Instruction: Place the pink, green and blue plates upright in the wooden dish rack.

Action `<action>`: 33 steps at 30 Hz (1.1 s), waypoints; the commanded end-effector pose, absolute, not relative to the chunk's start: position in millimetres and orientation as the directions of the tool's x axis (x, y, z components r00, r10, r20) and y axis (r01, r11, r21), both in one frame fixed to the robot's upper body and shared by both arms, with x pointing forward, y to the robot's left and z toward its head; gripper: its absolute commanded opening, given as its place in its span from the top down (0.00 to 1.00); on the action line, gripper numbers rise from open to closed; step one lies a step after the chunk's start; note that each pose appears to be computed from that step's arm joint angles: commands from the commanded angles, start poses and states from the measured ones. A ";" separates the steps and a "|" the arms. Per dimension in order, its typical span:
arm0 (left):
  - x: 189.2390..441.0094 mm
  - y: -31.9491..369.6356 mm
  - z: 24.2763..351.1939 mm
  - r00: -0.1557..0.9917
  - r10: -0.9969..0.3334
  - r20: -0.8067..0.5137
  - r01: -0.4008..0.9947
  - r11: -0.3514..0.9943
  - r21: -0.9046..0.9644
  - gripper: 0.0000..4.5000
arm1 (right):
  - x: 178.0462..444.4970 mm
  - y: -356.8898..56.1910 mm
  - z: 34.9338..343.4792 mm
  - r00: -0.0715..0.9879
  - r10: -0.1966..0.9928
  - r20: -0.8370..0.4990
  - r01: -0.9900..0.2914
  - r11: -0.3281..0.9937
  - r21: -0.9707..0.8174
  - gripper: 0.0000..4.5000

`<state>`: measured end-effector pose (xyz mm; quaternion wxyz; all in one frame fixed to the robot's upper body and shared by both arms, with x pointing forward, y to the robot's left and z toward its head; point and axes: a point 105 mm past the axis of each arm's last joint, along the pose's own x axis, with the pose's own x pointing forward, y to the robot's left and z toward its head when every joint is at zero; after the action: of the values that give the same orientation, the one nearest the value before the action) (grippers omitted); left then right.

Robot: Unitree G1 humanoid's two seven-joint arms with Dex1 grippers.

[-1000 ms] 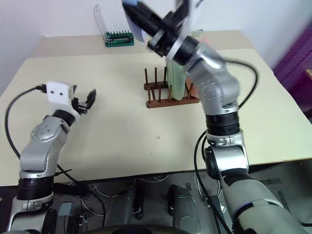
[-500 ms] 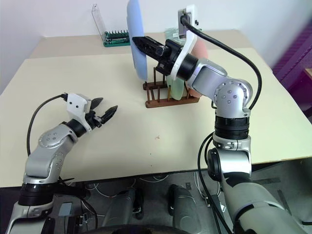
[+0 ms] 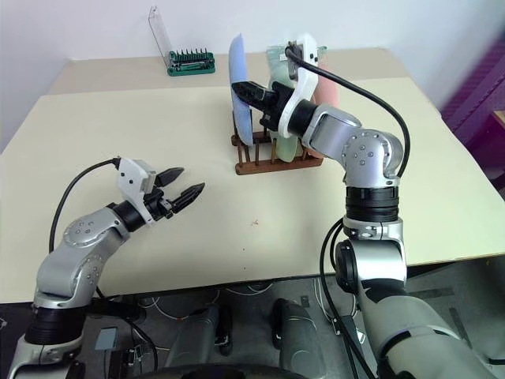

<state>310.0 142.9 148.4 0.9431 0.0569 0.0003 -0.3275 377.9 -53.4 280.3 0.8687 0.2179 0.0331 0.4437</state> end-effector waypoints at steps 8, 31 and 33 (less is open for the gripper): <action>308.2 127.4 159.5 0.757 -0.653 0.009 0.646 0.751 0.135 0.23 | 375.2 -57.7 293.9 0.611 0.773 0.170 -0.759 0.511 0.402 0.21; 315.0 124.6 148.2 0.785 -0.619 0.007 0.613 0.779 0.132 0.23 | 292.5 -165.4 263.6 0.602 0.799 0.005 -0.760 0.574 -0.303 0.01; 327.0 136.9 149.6 0.836 -0.547 0.040 0.541 0.835 0.104 0.23 | 299.1 -205.0 234.6 0.716 0.695 -0.062 -0.687 0.686 -0.241 0.01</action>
<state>319.1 123.5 138.1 0.9460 0.0421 -0.0062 -0.3213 295.8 -179.8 237.6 0.8989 -0.1198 -0.0235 0.4209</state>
